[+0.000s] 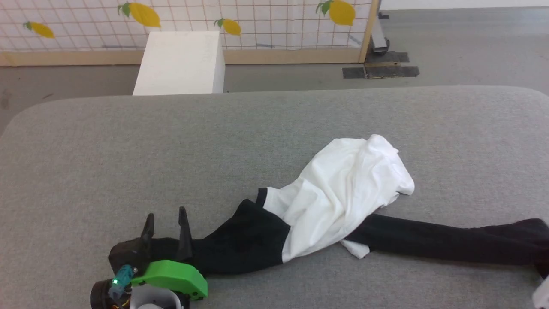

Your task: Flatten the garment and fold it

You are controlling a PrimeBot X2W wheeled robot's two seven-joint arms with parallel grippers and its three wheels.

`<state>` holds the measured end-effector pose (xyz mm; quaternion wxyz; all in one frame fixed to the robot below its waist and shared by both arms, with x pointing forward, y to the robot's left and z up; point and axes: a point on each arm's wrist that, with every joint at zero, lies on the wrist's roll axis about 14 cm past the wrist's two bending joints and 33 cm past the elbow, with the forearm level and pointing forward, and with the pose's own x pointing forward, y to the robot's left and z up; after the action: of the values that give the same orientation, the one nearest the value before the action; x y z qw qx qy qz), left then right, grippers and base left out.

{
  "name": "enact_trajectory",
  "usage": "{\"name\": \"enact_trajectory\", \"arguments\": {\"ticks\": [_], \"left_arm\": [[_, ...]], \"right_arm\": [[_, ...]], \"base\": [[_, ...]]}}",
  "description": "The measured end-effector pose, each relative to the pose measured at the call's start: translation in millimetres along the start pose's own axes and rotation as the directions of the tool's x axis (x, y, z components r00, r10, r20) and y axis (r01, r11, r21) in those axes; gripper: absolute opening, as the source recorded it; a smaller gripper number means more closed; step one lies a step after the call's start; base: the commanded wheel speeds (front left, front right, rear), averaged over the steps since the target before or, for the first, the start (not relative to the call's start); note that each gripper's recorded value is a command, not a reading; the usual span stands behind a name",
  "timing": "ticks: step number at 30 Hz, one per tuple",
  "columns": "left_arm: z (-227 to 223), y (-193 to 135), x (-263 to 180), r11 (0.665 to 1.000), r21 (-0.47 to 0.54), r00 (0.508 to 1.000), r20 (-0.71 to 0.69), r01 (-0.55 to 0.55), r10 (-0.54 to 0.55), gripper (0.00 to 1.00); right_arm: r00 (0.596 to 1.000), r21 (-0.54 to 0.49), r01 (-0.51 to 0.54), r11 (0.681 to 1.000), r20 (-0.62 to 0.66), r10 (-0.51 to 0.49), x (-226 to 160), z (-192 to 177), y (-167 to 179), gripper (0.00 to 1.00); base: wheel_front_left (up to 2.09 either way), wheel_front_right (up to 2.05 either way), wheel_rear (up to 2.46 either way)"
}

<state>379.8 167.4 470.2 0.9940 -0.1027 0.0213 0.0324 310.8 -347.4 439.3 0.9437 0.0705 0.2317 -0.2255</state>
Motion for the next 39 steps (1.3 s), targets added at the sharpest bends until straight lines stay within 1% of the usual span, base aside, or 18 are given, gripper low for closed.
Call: {"name": "enact_trajectory", "arguments": {"ticks": [4, 5, 7, 8, 10, 13, 16, 18, 20, 22, 24, 26, 28, 29, 33, 37, 38, 39], "left_arm": [[-1, -16, 1, 0.999, -0.002, 0.999, -0.002, 0.053, -0.053, 1.00], [0, -20, 1, 0.998, -0.002, 0.998, -0.001, 0.068, -0.068, 1.00], [1, -30, 2, 0.995, -0.006, 0.995, 0.003, 0.103, -0.103, 1.00], [1, -37, 2, 0.992, -0.004, 0.992, 0.005, 0.126, -0.126, 1.00], [3, -63, 2, 0.976, -0.007, 0.976, 0.008, 0.217, -0.217, 1.00], [14, -119, 5, 0.916, -0.006, 0.916, 0.018, 0.401, -0.400, 1.00], [23, -183, 4, 0.814, 0.001, 0.814, 0.002, 0.581, -0.581, 1.00], [23, -214, 2, 0.751, -0.002, 0.751, -0.033, 0.660, -0.660, 1.00], [12, -240, 0, 0.692, -0.007, 0.688, -0.112, 0.721, -0.717, 1.00], [-5, -255, -1, 0.660, -0.020, 0.642, -0.214, 0.751, -0.736, 1.00], [-28, -262, 1, 0.649, -0.029, 0.603, -0.339, 0.760, -0.722, 1.00], [-41, -268, 8, 0.656, -0.039, 0.580, -0.428, 0.754, -0.693, 1.00], [-53, -270, 17, 0.668, -0.010, 0.574, -0.502, 0.744, -0.647, 1.00], [-59, -271, 21, 0.668, 0.003, 0.562, -0.544, 0.744, -0.623, 1.00], [-86, -271, 27, 0.664, 0.019, 0.499, -0.675, 0.748, -0.543, 1.00], [-102, -276, 28, 0.651, -0.004, 0.441, -0.732, 0.759, -0.519, 1.00], [-105, -277, 27, 0.645, -0.007, 0.430, -0.740, 0.764, -0.517, 0.48], [-107, -278, 27, 0.639, -0.013, 0.419, -0.745, 0.769, -0.519, 0.11]], "right_arm": [[0.993, 0.042, -0.084, 0.996, 0.091, 0.080, -4, 6, 22, 1.00], [0.988, 0.072, -0.114, 0.991, 0.116, 0.106, -5, 7, 29, 1.00], [0.979, 0.071, -0.156, 0.985, 0.143, 0.145, -7, 7, 42, 1.00], [0.976, 0.068, -0.169, 0.983, 0.150, 0.157, -8, 5, 46, 1.00], [0.968, 0.061, -0.199, 0.978, 0.167, 0.186, -11, 4, 56, 1.00], [0.951, 0.042, -0.231, 0.972, 0.219, 0.217, -16, 10, 67, 1.00], [0.932, 0.021, -0.255, 0.967, 0.272, 0.240, -21, 19, 76, 1.00], [0.922, 0.005, -0.267, 0.964, 0.292, 0.254, -24, 22, 81, 1.00], [0.918, -0.011, -0.275, 0.961, 0.294, 0.266, -26, 21, 85, 1.00], [0.918, -0.015, -0.278, 0.960, 0.290, 0.271, -27, 20, 87, 1.00], [0.917, -0.019, -0.286, 0.958, 0.284, 0.279, -28, 18, 90, 1.00], [0.918, -0.020, -0.290, 0.957, 0.277, 0.284, -28, 16, 92, 1.00], [0.918, -0.024, -0.294, 0.956, 0.270, 0.289, -28, 14, 94, 1.00], [0.919, -0.022, -0.294, 0.956, 0.268, 0.289, -28, 13, 95, 1.00], [0.921, -0.018, -0.293, 0.956, 0.263, 0.287, -26, 11, 96, 1.00], [0.923, -0.017, -0.286, 0.958, 0.263, 0.280, -25, 10, 95, 1.00], [0.925, -0.015, -0.282, 0.959, 0.262, 0.276, -24, 9, 94, 1.00], [0.926, -0.012, -0.278, 0.960, 0.263, 0.272, -24, 9, 92, 1.00]], "base": [[0.00, 0.00, 0.00], [0.00, 0.00, 0.00], [0.00, 0.00, 0.00], [0.00, 0.00, 0.00], [0.00, 0.00, 0.00], [0.00, 0.00, 0.00], [0.00, 0.00, 0.00], [0.00, 0.00, 0.00], [0.00, 0.00, 0.00], [0.00, 0.00, 0.00], [0.00, 0.00, 0.00], [0.00, 0.00, 0.00], [0.00, 0.00, 0.00], [0.00, 0.00, 0.00], [0.00, 0.00, 0.00], [0.00, 0.00, 0.00], [0.00, 0.00, 0.00], [0.00, 0.00, 0.00]]}}
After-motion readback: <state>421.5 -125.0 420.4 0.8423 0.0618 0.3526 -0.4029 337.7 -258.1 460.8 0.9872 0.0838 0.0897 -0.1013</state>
